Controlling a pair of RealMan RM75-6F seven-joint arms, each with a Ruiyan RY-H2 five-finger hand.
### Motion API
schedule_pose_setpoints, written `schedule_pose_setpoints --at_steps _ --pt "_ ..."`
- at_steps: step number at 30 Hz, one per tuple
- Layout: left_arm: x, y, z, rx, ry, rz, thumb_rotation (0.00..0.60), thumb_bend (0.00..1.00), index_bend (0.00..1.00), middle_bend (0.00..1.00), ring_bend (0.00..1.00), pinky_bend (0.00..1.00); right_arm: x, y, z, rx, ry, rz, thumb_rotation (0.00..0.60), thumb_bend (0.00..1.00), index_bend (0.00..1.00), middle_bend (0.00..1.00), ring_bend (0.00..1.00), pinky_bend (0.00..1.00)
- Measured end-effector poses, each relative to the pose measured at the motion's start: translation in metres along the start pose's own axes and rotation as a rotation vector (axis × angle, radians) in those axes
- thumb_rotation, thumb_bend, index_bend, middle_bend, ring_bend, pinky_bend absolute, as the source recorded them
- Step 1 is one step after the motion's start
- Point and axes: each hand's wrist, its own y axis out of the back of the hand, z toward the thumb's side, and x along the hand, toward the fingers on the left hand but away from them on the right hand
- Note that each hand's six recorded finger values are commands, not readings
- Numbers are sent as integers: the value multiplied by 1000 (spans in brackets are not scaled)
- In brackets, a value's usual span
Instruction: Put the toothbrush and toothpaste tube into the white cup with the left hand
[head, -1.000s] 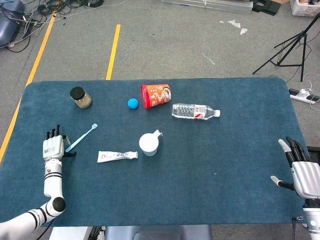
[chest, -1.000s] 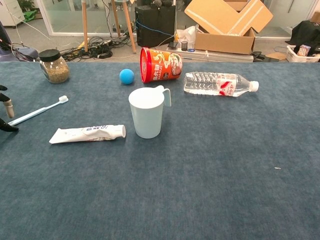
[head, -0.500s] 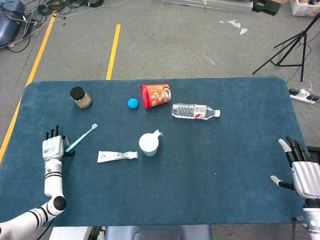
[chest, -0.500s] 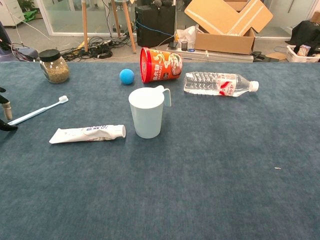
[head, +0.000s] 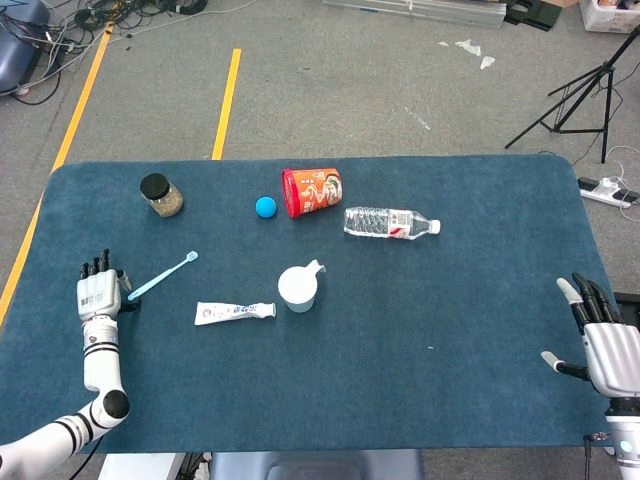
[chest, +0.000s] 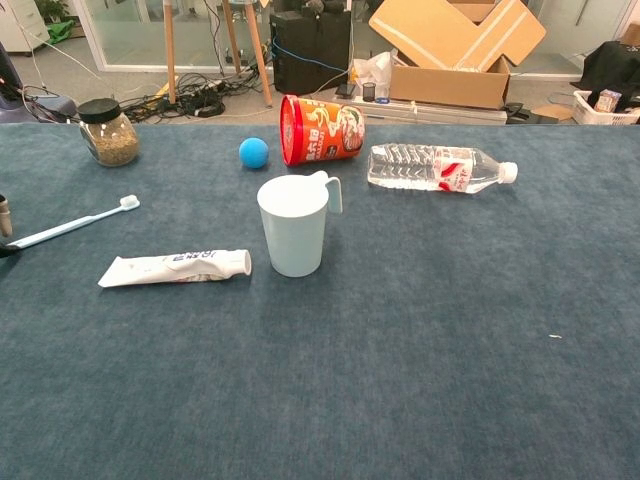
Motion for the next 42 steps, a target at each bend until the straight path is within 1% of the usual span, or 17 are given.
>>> schedule_pose_setpoints --at_steps 4,8,14,20,27,42 --pt "3 2 -2 12 8 14 600 238 538 0 0 29 0 0 0 0 1 -1 600 0 0 0 0 364" --pt "3 4 -1 3 4 18 600 238 541 0 0 29 0 1 0 -1 0 -3 600 0 0 0 0 364" --pt "-1 3 7 -38 -21 -2 600 238 540 0 0 29 1 1 0 -1 2 -2 600 0 0 0 0 364" --pt "0 1 8 -51 -14 -27 600 238 524 0 0 29 1 1 0 -4 1 -4 600 0 0 0 0 364" --pt "2 0 9 -44 -10 -37 600 238 501 0 0 29 1 2 -1 -5 1 -4 600 0 0 0 0 364" --pt "3 -4 8 -18 2 -39 600 252 505 0 0 29 1 2 -1 -8 -1 -6 600 0 0 0 0 364"
